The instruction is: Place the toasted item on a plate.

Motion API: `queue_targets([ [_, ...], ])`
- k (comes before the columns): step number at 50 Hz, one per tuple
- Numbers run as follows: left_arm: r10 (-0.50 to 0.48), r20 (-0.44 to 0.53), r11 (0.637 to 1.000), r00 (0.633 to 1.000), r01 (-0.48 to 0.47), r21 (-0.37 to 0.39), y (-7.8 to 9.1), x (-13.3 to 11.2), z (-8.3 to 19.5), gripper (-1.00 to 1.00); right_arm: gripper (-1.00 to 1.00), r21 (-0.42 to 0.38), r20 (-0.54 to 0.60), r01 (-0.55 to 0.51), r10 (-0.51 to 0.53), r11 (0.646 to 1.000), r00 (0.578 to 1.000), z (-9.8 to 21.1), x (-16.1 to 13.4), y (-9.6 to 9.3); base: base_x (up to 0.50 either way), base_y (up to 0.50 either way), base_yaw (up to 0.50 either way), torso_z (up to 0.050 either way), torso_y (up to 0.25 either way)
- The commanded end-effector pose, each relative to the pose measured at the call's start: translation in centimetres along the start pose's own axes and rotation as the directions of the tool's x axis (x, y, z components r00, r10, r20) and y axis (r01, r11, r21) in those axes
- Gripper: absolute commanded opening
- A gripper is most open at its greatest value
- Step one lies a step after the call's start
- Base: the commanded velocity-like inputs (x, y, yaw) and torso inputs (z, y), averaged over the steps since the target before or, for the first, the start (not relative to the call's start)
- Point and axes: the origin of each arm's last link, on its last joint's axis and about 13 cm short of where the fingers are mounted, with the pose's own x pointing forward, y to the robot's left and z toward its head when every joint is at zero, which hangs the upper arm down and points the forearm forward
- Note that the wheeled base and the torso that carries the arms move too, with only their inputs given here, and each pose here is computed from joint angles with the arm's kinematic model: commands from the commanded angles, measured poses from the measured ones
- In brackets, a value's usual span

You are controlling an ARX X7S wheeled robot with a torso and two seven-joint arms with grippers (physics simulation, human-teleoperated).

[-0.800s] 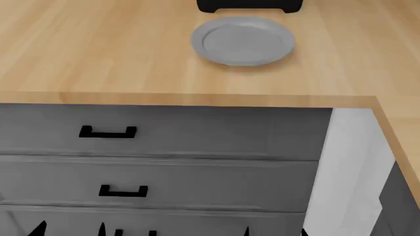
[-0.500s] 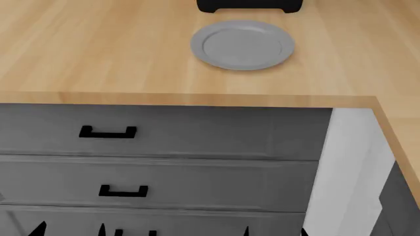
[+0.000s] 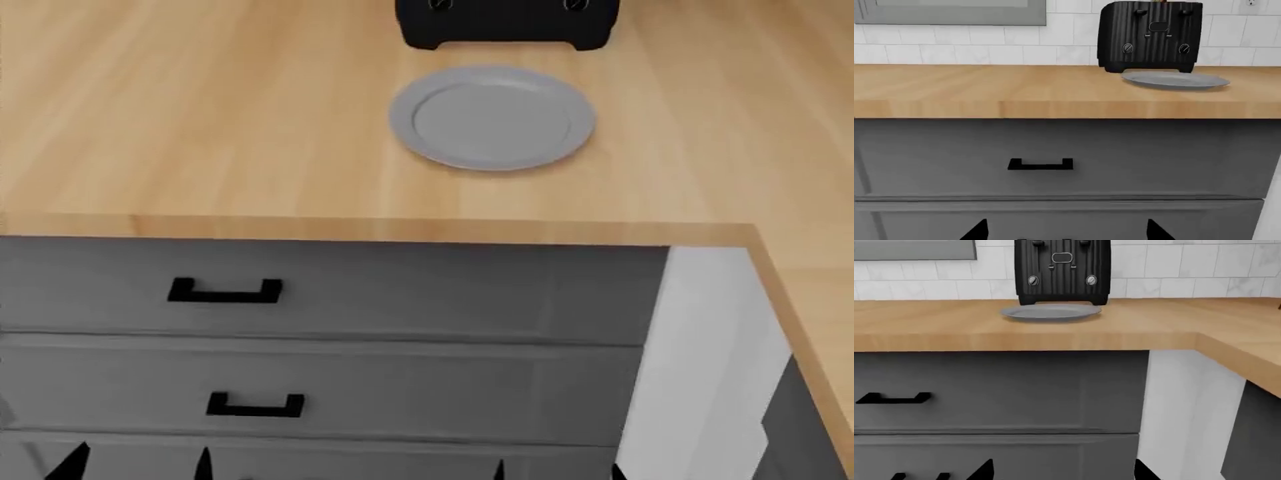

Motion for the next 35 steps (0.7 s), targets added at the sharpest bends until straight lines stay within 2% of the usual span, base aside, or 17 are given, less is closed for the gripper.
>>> queue_targets([
  [1,-0.002,0.004,1.000,1.000,0.002,0.001,0.0,-0.2,0.2,1.00,1.00,0.002,0.004,-0.008,0.008,1.000,1.000,0.3,-0.1,0.1,0.00,0.00,0.00,0.050,0.000],
  [17,0.001,0.007,1.000,1.000,-0.001,0.000,0.2,-0.3,0.6,1.00,1.00,0.003,0.010,-0.018,0.018,1.000,1.000,0.7,-0.2,0.3,0.00,0.00,0.00,0.050,0.000],
  [19,0.027,0.008,1.000,1.000,-0.027,0.000,0.2,-0.3,0.9,1.00,1.00,0.003,0.018,-0.021,0.021,1.000,1.000,1.1,-0.2,0.4,0.00,0.00,0.00,0.050,0.000],
  [20,0.016,-0.008,1.000,1.000,-0.016,-0.010,0.1,-0.2,1.4,1.00,1.00,0.001,0.031,-0.026,0.026,1.000,0.999,1.7,0.0,0.5,0.00,0.00,0.00,0.000,0.000],
  [22,0.007,0.019,1.000,1.000,-0.007,-0.001,0.4,0.0,3.4,1.00,1.00,-0.007,0.066,-0.035,0.035,0.999,0.997,3.3,0.3,0.6,0.00,0.00,0.00,0.000,0.000],
  [24,-0.004,0.023,0.999,1.000,0.003,0.044,0.6,0.4,4.8,1.00,1.00,-0.017,0.088,-0.044,0.045,0.999,0.995,4.4,0.7,0.6,0.00,0.00,0.00,0.000,0.000],
  [28,-0.009,0.041,0.999,0.999,0.007,0.051,1.4,1.3,8.2,1.00,1.00,-0.025,0.132,-0.046,0.049,0.999,0.990,6.9,1.6,0.8,0.00,0.00,0.00,0.000,0.000],
  [29,-0.022,0.031,0.996,0.999,0.019,0.091,1.6,1.7,8.9,1.00,1.00,-0.037,0.146,-0.048,0.053,0.998,0.988,7.7,1.9,0.8,0.00,0.00,0.00,0.000,0.000],
  [35,-0.088,0.070,0.994,0.994,0.083,0.076,1.9,3.1,13.2,1.00,1.00,-0.059,0.195,-0.046,0.057,0.997,0.979,11.5,3.5,0.6,0.00,0.00,0.00,0.000,0.000],
])
